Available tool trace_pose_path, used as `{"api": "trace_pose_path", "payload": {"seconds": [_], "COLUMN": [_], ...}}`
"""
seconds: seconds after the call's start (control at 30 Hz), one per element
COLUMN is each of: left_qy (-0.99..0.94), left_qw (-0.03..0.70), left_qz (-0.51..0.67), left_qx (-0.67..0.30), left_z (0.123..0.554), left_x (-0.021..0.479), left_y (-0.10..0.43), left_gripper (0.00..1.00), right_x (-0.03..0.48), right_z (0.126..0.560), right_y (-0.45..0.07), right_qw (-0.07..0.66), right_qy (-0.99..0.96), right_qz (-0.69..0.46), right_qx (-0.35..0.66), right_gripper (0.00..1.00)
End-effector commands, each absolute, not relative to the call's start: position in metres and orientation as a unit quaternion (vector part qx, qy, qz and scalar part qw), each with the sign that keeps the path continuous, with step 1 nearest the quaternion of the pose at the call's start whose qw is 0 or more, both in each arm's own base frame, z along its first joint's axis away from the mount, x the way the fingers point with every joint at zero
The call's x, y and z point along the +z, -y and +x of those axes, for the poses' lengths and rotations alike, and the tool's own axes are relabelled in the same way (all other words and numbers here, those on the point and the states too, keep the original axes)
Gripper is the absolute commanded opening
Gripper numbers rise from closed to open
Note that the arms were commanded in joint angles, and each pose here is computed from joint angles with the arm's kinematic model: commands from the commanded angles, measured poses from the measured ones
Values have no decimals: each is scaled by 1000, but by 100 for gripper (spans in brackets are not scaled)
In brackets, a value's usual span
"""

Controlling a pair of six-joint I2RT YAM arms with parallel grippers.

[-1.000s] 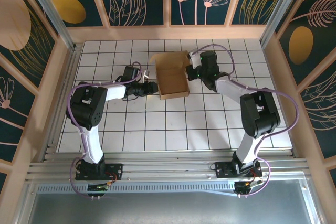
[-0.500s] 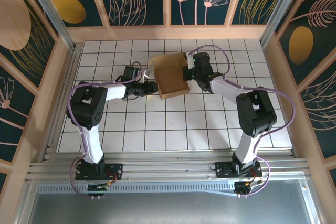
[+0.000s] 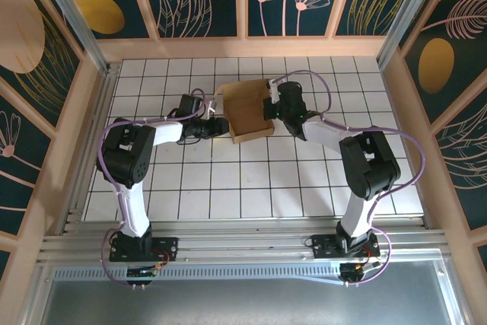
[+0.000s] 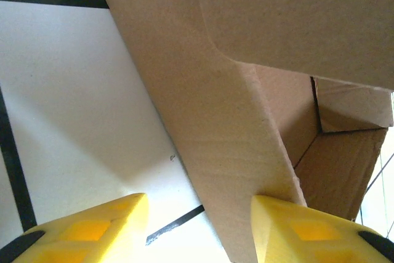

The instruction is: Fold the paper box

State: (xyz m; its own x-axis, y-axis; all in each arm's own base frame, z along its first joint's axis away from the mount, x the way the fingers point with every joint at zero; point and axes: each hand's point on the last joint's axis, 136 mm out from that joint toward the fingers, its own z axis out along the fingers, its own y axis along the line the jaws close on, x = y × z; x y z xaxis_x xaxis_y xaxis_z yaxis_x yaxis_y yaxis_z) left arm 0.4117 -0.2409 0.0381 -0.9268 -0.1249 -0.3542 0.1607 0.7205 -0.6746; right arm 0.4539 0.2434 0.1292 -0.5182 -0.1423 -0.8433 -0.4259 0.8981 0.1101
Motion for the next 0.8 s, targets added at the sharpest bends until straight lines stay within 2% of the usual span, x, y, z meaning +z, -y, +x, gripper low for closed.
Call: {"api": "trace_pose_path", "payload": {"seconds": [0.0,0.4,0.63,0.77], "left_qy": [-901,-903,-897,-900], "left_qw": [212,220,226,226], "left_qz": [24,30,39,36], "left_qx": [-378,-367,-377,-371], "left_z": [423,414,394,369], "left_x": [53,54,63,61], "left_y": [247,240,236,225], "left_gripper": [47,48,59,60], "right_x": [18,23,46,47], "right_z": [380,383,391,394], "right_y": [-236,-230,-233,-233], "right_qw": [275,287,310,308], "right_qy": [-932,-934,-928,-930], "right_qz": [-200,-177,-166,-166], "right_qx": [130,117,121,116], "right_gripper": [5,5,6,6]}}
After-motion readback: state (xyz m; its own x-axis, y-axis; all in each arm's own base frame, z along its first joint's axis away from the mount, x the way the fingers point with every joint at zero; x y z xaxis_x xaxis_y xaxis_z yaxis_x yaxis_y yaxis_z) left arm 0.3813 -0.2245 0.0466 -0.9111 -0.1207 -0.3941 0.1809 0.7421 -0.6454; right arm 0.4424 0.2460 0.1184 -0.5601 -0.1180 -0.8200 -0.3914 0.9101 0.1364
